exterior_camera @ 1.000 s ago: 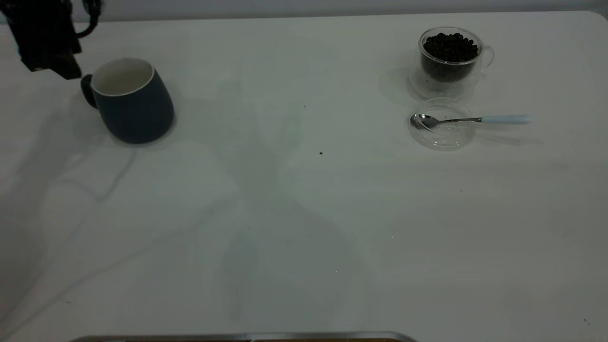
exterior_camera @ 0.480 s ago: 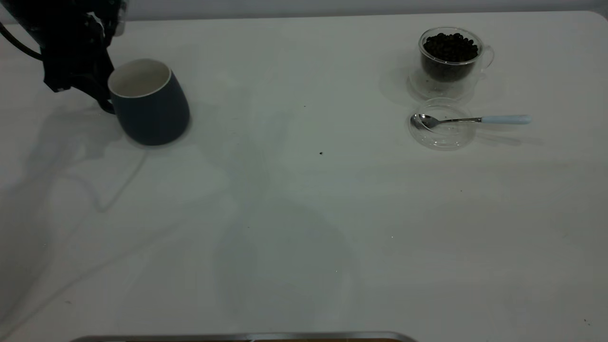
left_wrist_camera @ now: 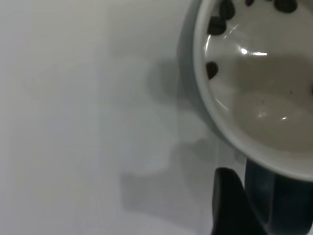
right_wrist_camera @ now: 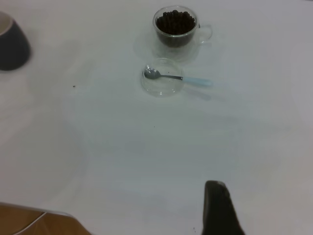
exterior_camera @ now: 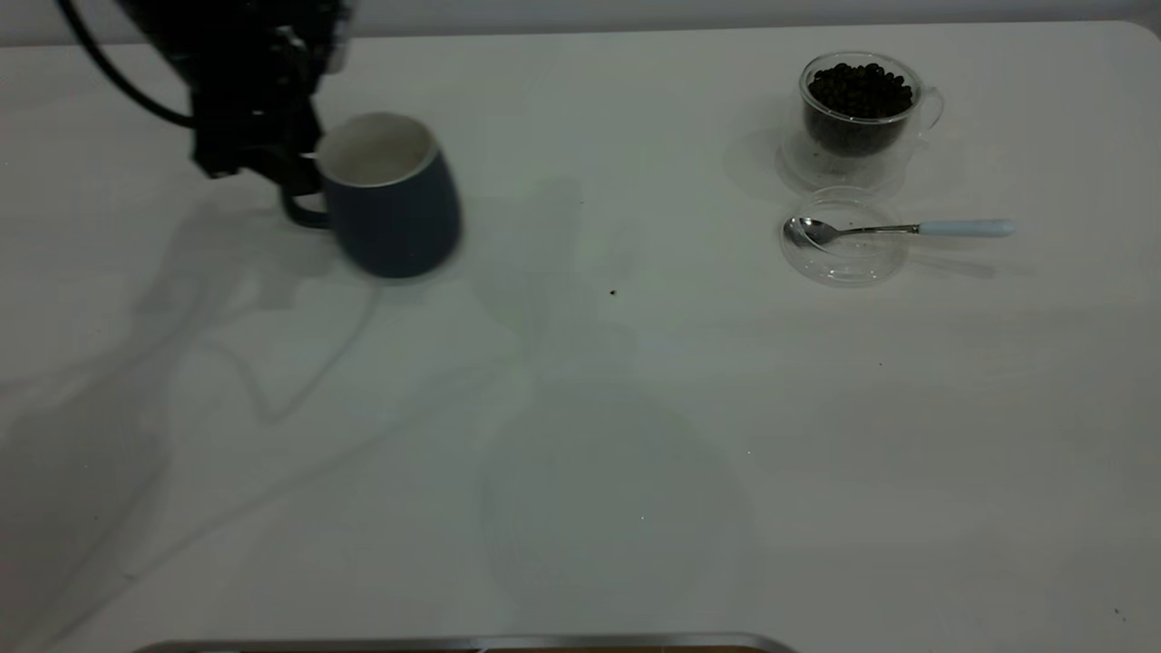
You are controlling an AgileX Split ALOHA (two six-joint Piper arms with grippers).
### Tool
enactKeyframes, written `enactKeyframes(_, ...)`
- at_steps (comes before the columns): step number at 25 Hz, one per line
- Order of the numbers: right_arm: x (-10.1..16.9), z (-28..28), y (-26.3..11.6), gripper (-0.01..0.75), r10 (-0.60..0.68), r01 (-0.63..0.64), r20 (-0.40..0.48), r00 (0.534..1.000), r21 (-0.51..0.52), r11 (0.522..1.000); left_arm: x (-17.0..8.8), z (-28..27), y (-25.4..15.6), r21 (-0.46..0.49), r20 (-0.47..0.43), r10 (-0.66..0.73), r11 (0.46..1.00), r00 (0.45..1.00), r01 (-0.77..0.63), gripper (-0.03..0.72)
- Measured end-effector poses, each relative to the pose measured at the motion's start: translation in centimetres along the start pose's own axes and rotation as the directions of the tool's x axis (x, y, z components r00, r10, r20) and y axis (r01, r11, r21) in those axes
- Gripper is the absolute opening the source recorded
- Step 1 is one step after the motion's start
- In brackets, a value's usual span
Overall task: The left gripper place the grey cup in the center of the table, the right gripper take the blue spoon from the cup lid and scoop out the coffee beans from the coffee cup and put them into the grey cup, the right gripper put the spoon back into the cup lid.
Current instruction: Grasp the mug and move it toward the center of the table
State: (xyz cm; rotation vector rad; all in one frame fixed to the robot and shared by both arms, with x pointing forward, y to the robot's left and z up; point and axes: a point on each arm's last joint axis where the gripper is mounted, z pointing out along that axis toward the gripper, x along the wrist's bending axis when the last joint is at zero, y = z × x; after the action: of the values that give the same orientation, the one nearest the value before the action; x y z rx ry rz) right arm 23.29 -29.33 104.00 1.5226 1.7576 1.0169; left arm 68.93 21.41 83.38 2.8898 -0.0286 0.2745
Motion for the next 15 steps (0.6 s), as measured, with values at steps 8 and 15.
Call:
enactKeyframes(8,0.0,0.0,0.0,0.494,0.000,0.000,0.000,1.000,0.000,1.000,-0.4,1.3,4.5,-0.082,-0.047,-0.019,0.997,0.999,0.015,0.452)
enactKeyframes(15,0.0,0.0,0.0,0.494,0.000,0.000,0.000,1.000,0.000,1.000,-1.0,2.5,7.1,-0.101,-0.079,0.003,0.995,0.997,-0.011,0.452)
